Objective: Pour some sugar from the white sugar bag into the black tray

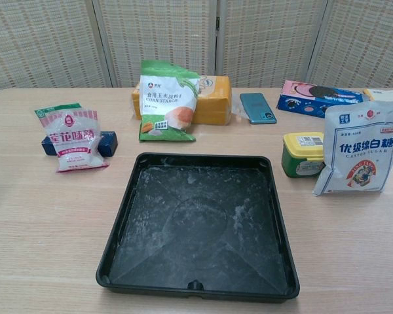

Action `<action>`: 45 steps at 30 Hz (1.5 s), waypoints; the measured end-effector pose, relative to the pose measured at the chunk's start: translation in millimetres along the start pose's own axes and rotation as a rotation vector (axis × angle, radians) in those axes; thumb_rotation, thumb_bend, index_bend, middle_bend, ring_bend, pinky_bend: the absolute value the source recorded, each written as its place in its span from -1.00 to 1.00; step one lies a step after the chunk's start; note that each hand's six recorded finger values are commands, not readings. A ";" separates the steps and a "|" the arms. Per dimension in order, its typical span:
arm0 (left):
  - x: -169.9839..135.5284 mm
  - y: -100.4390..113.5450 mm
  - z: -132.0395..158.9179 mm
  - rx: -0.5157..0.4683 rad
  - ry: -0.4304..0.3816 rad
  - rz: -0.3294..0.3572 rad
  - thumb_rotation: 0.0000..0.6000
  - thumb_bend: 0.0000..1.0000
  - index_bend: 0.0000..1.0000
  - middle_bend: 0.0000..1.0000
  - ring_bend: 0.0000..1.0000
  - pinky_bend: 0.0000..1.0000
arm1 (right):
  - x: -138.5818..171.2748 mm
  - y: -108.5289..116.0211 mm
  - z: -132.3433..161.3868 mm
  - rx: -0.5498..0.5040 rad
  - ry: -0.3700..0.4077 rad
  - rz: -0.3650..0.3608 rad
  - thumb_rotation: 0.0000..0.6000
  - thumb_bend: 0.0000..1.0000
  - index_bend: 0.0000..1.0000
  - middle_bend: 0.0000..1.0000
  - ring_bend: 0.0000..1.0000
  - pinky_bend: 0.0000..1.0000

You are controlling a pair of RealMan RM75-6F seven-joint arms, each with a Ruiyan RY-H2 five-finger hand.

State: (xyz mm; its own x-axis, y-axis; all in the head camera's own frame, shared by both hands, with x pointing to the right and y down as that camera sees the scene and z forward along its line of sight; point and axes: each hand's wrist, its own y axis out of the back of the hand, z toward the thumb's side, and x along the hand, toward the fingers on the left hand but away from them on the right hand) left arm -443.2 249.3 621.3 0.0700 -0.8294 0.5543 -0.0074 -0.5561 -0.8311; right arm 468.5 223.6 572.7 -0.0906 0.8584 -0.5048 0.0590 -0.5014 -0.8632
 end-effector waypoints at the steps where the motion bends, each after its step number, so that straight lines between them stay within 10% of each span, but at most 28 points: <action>1: -0.1 -0.1 0.2 0.001 0.000 0.000 1.00 -0.66 -1.00 -1.00 -1.00 -1.00 | 0.1 0.3 0.2 0.000 0.001 -0.002 1.00 -0.45 -1.00 -1.00 -1.00 -1.00; 22: -0.5 3.2 -3.2 -0.016 0.003 0.003 1.00 -0.66 -1.00 -1.00 -1.00 -1.00 | 0.1 -3.7 11.3 -0.015 0.044 -0.026 1.00 -0.45 -1.00 -1.00 -0.88 -0.98; 26: 0.2 2.4 -4.2 -0.003 0.009 0.001 1.00 -0.66 -1.00 -1.00 -1.00 -1.00 | -0.5 -3.5 15.2 -0.021 0.071 -0.033 1.00 -0.45 -1.00 -1.00 0.22 0.34; 28: 0.3 1.3 -4.0 0.001 0.012 0.001 1.00 -0.66 -1.00 -1.00 -1.00 -1.00 | -1.6 -3.0 15.4 -0.048 0.085 -0.037 1.00 -0.45 -1.00 -1.00 0.46 0.58; 45: 0.8 -2.4 -5.4 0.032 0.033 0.006 1.00 -0.66 -1.00 -1.00 -0.98 -1.00 | -16.9 -3.2 -3.5 -0.114 0.116 0.022 1.00 -0.45 -1.00 -1.00 0.82 0.96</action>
State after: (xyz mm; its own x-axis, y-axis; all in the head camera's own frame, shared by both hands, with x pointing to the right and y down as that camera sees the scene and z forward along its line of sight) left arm -448.5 249.7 623.9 0.0370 -0.8345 0.5497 0.0242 -0.5492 -0.8354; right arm 473.3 211.0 584.0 0.0275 0.8573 -0.5140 0.1726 -0.5106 -0.8423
